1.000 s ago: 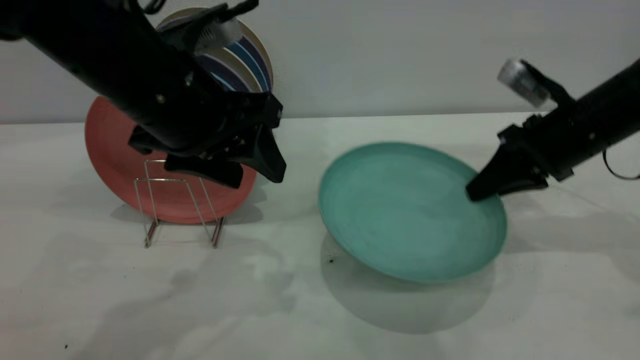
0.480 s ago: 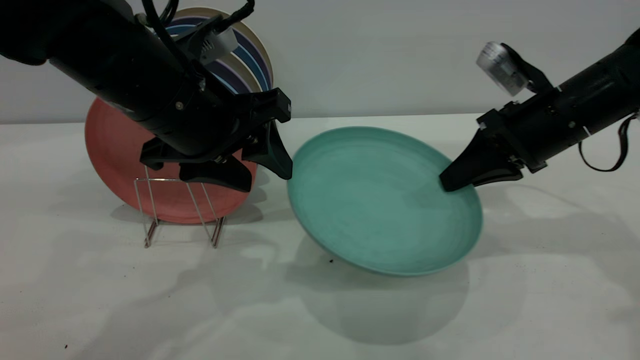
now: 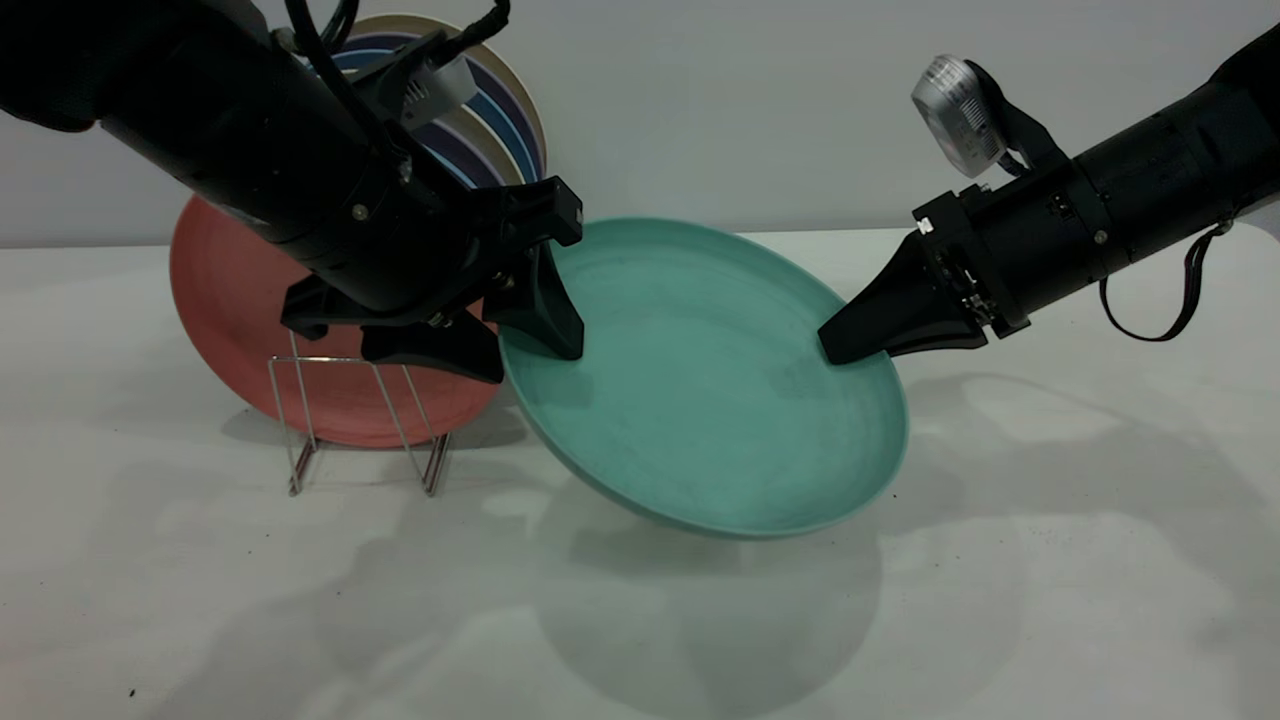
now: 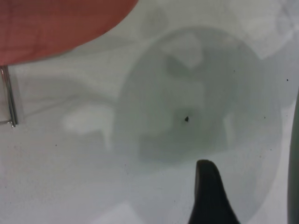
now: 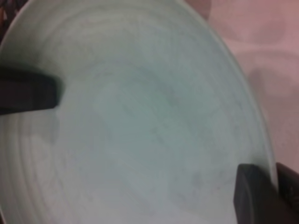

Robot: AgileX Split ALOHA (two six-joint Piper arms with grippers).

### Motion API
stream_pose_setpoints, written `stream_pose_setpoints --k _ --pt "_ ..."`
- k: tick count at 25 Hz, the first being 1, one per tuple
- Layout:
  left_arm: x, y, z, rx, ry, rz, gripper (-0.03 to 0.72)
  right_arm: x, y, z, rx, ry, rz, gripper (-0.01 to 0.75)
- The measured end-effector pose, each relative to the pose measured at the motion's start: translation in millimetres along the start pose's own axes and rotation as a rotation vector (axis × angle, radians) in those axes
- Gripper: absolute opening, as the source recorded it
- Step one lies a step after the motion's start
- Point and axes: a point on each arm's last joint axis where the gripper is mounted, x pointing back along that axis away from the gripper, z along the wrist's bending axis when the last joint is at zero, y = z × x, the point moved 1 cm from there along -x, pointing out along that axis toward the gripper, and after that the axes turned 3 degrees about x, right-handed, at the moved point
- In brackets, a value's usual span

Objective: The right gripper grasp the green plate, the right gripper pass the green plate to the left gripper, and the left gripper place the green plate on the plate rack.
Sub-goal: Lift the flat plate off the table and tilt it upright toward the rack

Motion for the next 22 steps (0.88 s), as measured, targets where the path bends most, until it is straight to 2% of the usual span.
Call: stream_pose_setpoints --k 7,9,12,16,20,22 --pt "0.0 0.3 -0.1 0.005 -0.001 -0.003 0.388 -7.8 0.4 6.7 0.021 0.013 0.013 0.014" --pt "0.0 0.3 -0.1 0.005 -0.001 -0.003 0.327 -8.4 0.4 7.3 0.023 0.014 0.014 0.015" --pt "0.0 0.3 -0.1 0.005 -0.001 -0.003 0.189 -8.4 0.4 7.3 0.024 0.014 0.014 0.015" --pt "0.0 -0.5 -0.9 0.019 -0.009 0.005 0.07 -8.4 0.4 5.9 0.029 0.0 0.015 0.019" --pt "0.0 -0.9 -1.2 0.018 -0.012 0.009 0.063 -8.4 0.4 5.6 0.03 -0.002 0.014 0.025" --pt "0.0 -0.7 -1.2 0.016 -0.012 0.007 0.063 -8.4 0.4 5.6 0.029 -0.002 0.014 0.051"
